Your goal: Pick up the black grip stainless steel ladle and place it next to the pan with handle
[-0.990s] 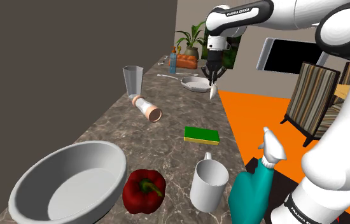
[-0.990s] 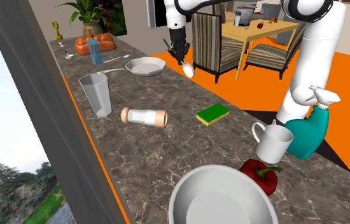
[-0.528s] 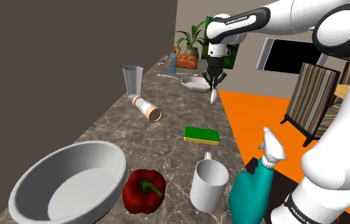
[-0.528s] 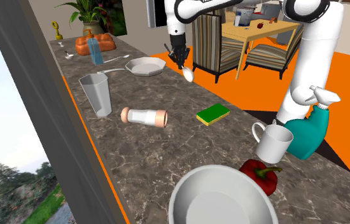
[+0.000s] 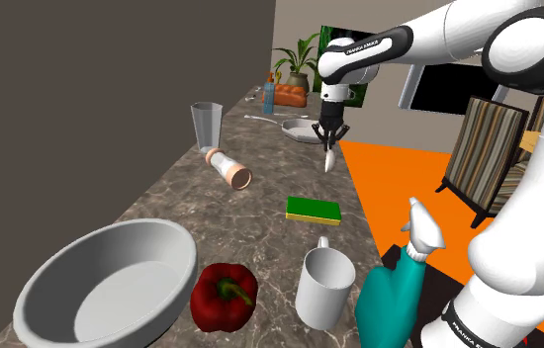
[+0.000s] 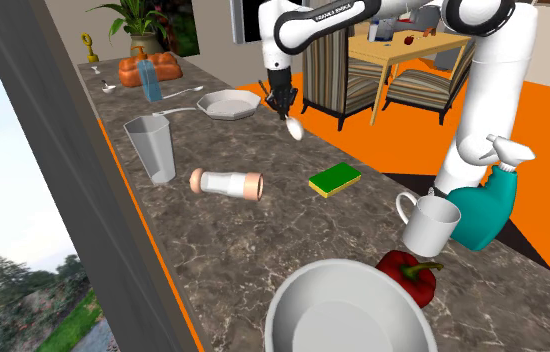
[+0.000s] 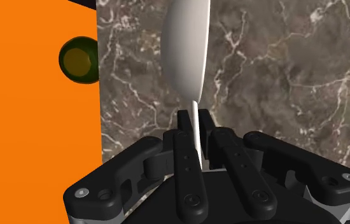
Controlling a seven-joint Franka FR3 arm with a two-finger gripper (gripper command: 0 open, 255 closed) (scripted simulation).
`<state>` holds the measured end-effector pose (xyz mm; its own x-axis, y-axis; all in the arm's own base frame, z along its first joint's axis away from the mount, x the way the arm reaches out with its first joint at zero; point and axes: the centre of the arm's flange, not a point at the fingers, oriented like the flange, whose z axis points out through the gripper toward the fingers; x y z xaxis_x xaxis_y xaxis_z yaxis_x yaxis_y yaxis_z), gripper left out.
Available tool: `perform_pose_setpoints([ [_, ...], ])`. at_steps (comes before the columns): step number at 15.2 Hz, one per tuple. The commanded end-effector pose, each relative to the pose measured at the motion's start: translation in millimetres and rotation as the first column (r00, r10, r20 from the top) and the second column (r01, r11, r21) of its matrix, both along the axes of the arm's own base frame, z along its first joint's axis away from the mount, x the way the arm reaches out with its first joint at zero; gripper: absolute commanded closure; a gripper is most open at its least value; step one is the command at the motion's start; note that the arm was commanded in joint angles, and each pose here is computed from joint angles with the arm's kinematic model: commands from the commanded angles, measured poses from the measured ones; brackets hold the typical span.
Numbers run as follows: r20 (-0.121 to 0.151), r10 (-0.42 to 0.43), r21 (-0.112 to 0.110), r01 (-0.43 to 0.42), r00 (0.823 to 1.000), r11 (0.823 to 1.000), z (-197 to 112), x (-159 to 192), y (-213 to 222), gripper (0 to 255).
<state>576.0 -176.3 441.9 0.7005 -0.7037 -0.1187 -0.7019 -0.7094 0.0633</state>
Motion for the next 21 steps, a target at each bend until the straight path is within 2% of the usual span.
perform_pose_setpoints([
  [1,0.000,0.000,0.000,0.000,1.000,1.000,-11,0,0,255],
  [8,0.000,0.000,0.000,0.000,1.000,1.000,-48,0,0,255],
  [16,0.000,0.000,0.000,0.000,1.000,1.000,-49,0,0,255],
  [17,0.000,0.000,0.000,0.000,1.000,1.000,-49,0,0,0],
  [21,0.000,0.000,0.000,0.000,1.000,1.000,-50,0,0,0],
])
